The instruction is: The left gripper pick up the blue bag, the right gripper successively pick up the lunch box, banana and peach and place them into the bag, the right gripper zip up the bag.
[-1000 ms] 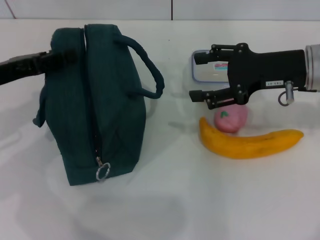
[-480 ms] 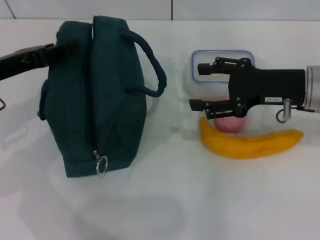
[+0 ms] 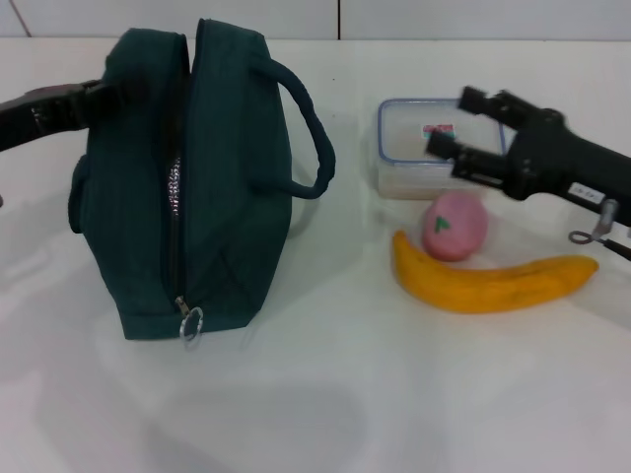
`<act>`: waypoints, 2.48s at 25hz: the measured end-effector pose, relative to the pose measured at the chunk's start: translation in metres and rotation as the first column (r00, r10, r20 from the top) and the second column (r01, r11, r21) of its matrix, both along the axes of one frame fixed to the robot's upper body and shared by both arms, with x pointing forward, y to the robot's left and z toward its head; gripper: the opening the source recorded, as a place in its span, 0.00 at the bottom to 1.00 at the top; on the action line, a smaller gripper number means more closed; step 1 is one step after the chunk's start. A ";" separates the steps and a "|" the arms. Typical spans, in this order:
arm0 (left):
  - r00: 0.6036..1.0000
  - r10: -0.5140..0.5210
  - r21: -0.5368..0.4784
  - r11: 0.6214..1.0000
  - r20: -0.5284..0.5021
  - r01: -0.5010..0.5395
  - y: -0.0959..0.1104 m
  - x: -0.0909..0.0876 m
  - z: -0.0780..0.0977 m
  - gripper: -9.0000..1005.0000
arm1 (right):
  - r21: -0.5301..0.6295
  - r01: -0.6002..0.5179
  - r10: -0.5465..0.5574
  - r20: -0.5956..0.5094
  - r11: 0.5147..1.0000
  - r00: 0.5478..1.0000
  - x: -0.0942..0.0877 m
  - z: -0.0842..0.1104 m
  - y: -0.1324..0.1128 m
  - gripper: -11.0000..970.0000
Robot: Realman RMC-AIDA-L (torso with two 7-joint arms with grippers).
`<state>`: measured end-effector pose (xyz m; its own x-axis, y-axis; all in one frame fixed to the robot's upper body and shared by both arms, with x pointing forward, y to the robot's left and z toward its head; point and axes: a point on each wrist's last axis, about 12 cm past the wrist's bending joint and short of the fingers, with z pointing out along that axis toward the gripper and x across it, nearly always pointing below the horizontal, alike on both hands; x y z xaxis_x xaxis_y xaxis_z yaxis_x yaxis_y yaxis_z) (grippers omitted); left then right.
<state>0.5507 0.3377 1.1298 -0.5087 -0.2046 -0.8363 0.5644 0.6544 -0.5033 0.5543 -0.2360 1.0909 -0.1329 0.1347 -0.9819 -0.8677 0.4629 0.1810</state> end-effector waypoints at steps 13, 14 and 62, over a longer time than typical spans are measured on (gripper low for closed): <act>0.993 -0.094 0.056 0.994 0.065 0.090 -0.027 0.013 -0.001 0.12 | 0.355 0.489 -0.362 -0.369 0.797 0.856 -0.032 -0.042 -0.053 0.87; 0.993 -0.099 0.060 0.994 0.070 0.095 -0.029 0.015 0.000 0.12 | 0.383 0.510 -0.358 -0.402 0.770 0.843 -0.036 -0.043 -0.056 0.87; 0.988 -0.110 0.102 0.990 0.106 0.099 -0.031 0.025 0.008 0.12 | 0.043 0.293 -0.227 -0.531 0.955 0.816 0.006 -0.051 -0.015 0.87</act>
<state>0.5759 0.3063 1.1373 -0.4260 -0.0708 -0.9019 0.6810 0.6312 -0.3712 0.5599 -0.2511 1.0401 -0.5576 0.3460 -0.7545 -0.4828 0.6042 0.6339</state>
